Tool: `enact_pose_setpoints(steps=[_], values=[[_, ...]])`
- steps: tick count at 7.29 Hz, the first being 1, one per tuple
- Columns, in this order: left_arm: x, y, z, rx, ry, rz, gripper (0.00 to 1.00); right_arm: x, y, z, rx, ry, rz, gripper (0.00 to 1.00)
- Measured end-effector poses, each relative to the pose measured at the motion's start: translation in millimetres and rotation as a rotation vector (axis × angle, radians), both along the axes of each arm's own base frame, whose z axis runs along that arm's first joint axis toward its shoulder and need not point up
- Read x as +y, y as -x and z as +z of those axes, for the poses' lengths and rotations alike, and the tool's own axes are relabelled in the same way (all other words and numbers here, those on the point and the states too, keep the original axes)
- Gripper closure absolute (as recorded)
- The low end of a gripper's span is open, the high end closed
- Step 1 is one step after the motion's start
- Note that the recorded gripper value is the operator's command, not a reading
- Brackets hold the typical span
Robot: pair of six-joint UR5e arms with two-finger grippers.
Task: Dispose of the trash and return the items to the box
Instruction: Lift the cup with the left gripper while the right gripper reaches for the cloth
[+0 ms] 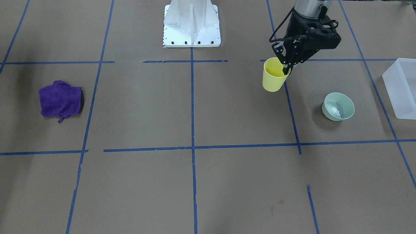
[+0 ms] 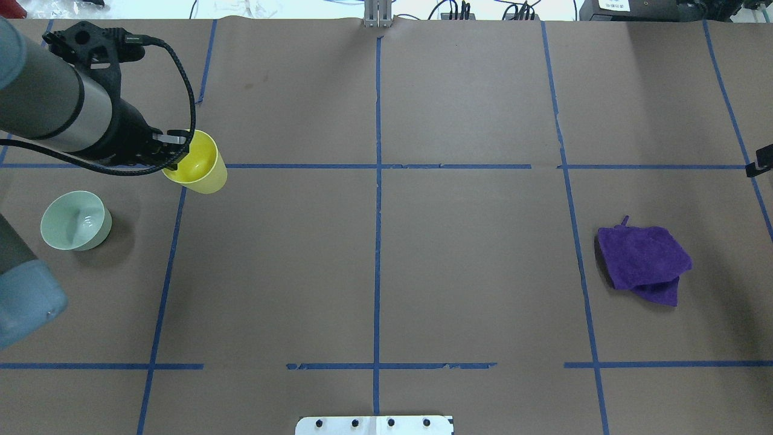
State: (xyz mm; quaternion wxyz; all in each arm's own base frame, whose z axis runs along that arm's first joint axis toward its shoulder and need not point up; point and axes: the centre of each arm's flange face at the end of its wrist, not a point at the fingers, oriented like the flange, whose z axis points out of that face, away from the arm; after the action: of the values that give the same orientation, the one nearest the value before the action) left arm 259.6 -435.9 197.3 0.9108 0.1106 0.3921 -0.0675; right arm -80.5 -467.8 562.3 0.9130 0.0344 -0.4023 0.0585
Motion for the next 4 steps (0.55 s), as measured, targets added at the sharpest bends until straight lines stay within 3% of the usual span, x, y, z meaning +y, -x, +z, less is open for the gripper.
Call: enact_pose_setpoints(steps=[4], values=[[-45.6,129.5,8.7,-0.085,-0.127,0.052,1.00,44.1,110.4,-5.0,-0.012,0.009,-0.015,0.00]])
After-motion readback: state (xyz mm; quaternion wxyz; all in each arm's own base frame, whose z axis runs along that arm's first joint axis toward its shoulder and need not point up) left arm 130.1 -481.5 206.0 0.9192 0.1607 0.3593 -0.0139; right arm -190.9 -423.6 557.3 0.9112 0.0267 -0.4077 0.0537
